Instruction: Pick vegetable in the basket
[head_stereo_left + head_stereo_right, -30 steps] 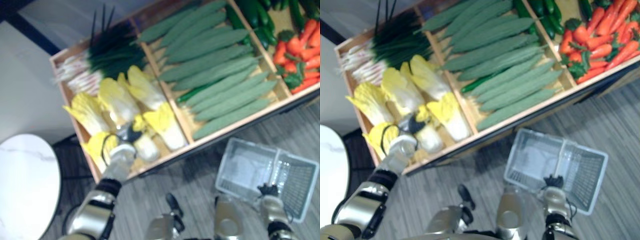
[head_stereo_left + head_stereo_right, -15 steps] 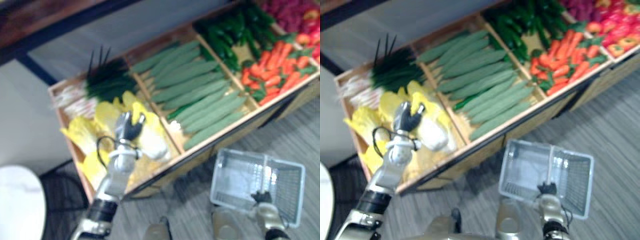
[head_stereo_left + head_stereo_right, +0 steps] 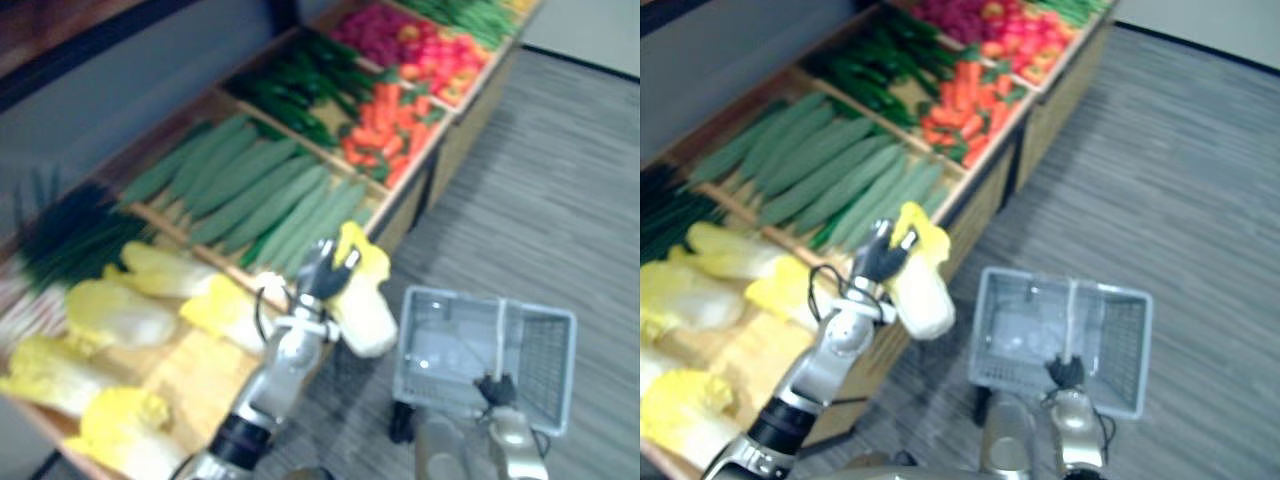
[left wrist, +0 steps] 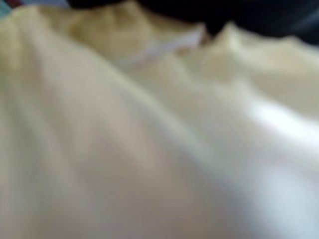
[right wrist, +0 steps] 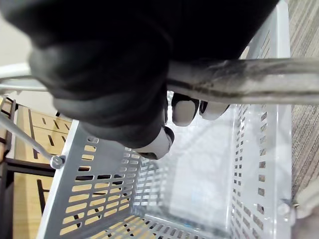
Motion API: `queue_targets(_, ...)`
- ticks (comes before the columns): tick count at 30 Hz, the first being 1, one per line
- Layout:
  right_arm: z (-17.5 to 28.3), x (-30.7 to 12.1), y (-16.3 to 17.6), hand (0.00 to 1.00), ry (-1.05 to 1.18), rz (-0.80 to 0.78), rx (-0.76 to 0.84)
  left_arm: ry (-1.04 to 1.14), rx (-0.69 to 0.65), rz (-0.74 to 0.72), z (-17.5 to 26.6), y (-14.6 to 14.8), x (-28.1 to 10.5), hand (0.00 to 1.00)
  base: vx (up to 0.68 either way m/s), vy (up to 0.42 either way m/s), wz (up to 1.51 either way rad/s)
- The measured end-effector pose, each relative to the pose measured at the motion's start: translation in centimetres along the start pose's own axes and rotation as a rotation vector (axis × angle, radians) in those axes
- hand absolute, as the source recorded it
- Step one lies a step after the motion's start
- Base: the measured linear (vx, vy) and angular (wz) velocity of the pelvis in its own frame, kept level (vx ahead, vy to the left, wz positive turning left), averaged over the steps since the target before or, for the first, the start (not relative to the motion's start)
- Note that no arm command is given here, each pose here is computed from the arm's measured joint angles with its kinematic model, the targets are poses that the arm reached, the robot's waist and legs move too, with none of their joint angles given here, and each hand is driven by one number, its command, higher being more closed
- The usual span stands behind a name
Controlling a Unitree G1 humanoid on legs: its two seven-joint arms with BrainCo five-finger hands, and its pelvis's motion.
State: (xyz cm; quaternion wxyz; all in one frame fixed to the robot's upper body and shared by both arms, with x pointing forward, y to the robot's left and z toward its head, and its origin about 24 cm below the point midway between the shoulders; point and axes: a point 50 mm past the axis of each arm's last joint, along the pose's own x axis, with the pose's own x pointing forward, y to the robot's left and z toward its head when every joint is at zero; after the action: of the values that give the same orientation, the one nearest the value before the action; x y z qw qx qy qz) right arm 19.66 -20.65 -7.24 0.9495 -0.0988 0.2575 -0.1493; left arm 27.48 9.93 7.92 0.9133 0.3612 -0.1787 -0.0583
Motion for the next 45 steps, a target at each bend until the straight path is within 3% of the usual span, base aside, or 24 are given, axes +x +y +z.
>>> queue_targets(3,2.3,-0.1,2.0,1.0,-0.099,0.083,-0.001,0.153,0.03,-0.128,-3.4,-2.3,-1.5,1.0,-0.12,-0.017,-1.94)
queue_targets(11,1.3,-3.4,5.1,1.0,-0.12,0.319,-0.04,0.438,0.058,-0.437,-7.4,-9.4,-6.9,1.0,0.13,-0.155,-1.33)
queue_targets(18,1.8,-5.6,8.4,1.0,-0.145,0.572,-0.017,0.56,0.045,-0.424,-8.4,-10.4,-9.6,1.0,0.13,-0.035,-1.32)
queue_targets(19,2.2,-5.9,8.7,1.0,-0.153,0.594,0.012,0.579,0.052,-0.417,-8.7,-10.4,-9.9,0.0,0.16,0.054,-0.95)
queue_targets(29,5.3,-7.0,8.8,1.0,-0.284,0.693,0.087,0.651,0.036,-0.399,-9.1,-11.0,-9.8,0.0,0.3,0.101,-0.14)
queue_targets(33,3.1,-7.9,9.0,1.0,-0.191,0.714,0.108,0.797,-0.003,-0.418,-10.5,-11.5,-12.5,0.0,0.46,0.206,0.26)
queue_targets(38,1.0,-9.1,10.1,1.0,-0.072,0.748,0.153,1.052,-0.18,-0.275,-12.7,-10.4,-16.0,0.0,0.57,0.08,1.05)
queue_targets(45,1.1,-9.2,10.6,1.0,-0.035,0.775,0.247,1.125,-0.225,-0.256,-13.1,-10.6,-17.2,0.0,0.47,-0.272,1.19)
